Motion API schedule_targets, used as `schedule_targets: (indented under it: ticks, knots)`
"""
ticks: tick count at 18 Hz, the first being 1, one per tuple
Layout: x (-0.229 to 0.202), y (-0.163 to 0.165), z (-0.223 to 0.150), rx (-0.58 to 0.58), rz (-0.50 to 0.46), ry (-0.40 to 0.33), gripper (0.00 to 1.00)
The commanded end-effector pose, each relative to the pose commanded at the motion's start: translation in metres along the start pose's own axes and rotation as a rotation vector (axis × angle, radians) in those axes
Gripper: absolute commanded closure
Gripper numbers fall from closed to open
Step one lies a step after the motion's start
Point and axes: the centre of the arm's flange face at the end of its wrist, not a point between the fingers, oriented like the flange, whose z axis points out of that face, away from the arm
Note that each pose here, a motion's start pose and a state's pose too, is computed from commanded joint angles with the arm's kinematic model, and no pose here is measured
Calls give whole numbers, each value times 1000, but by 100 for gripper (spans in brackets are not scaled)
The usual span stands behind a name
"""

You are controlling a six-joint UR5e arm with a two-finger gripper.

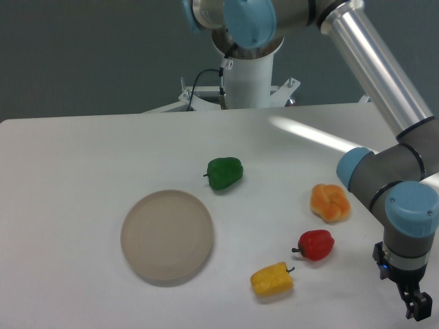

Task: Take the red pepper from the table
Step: 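Move the gripper over the small red pepper and lower it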

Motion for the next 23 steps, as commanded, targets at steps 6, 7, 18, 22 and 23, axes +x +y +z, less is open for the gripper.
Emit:
schedule_targets:
  ticks: [6, 7, 18, 22, 23]
  knots:
    - [5, -12, -14, 8, 13, 2, 0]
    - [11, -13, -18, 10, 14, 11, 0]
    - [78, -52, -65, 39, 50, 86, 0]
    - [96, -65, -54, 42, 56, 123, 0]
    - [98, -66, -53, 44, 57, 125, 0]
